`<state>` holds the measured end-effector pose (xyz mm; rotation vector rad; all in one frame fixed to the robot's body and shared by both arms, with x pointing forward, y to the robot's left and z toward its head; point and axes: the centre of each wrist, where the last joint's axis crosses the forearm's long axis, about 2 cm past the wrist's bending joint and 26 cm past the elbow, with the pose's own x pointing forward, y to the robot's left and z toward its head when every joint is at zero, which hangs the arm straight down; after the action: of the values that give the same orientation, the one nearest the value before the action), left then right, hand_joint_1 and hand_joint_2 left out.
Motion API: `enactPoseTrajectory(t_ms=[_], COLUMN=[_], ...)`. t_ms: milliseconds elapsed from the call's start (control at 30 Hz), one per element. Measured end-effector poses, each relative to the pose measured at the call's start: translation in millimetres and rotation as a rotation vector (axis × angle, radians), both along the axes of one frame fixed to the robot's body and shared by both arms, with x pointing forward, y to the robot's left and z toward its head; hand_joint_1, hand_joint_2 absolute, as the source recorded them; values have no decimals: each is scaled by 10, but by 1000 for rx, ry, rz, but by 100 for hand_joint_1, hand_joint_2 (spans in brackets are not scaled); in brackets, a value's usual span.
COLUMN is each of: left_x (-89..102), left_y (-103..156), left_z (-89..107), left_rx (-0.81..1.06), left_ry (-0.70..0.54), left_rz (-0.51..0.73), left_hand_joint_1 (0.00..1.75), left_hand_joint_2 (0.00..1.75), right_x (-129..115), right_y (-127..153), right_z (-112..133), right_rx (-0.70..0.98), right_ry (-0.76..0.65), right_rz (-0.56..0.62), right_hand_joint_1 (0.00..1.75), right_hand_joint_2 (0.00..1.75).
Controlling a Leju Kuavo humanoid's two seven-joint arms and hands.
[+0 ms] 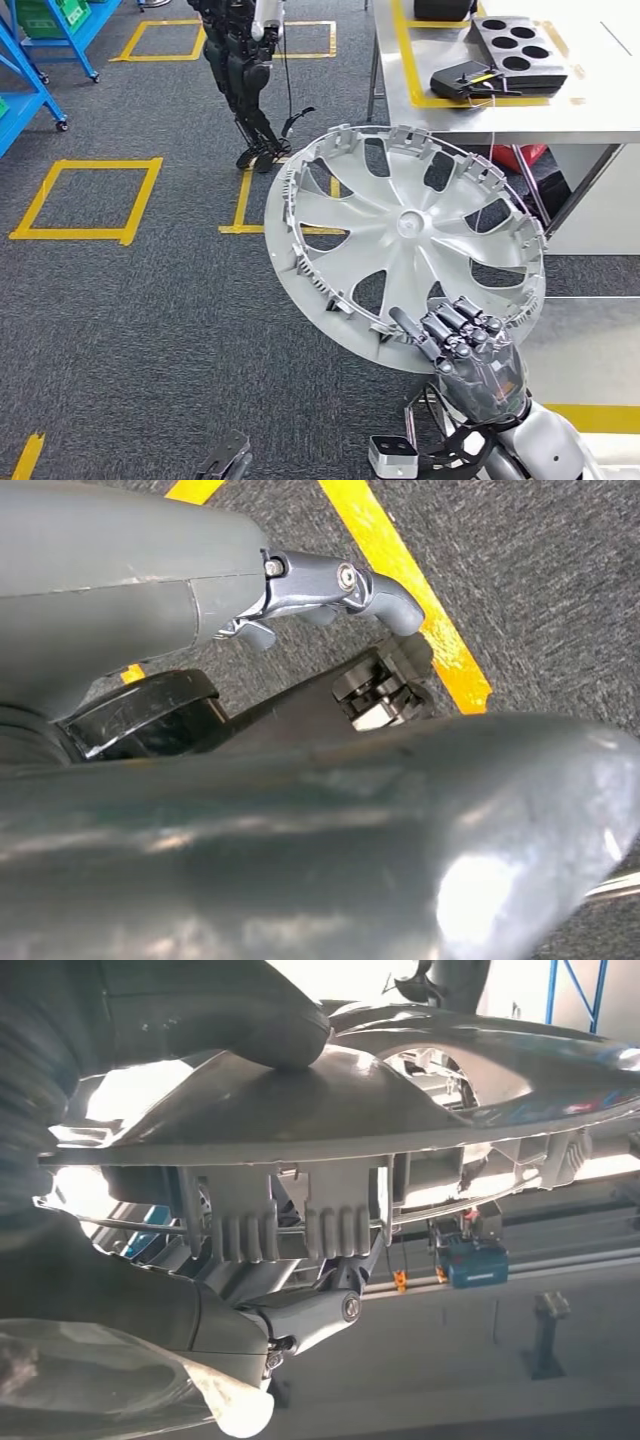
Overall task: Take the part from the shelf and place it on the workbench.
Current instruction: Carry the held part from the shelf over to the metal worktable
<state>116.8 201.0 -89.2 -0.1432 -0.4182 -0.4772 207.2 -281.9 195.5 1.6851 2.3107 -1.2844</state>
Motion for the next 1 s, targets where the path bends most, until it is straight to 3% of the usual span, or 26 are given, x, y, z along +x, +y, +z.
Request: enactPoseTrajectory(t_ms=[1000], left_x=[5], left_y=[4], left_z=[0], left_rx=[1], left_ry=[0], left_rz=[1], left_hand_joint_1=[0], left_hand_joint_2=[0], right_x=[-10], right_y=[-2], right_z=[-7], right_rx=[1], right_ry=[3], right_rz=[-3], right_hand_joint_1=[175], right_hand_joint_2=[175])
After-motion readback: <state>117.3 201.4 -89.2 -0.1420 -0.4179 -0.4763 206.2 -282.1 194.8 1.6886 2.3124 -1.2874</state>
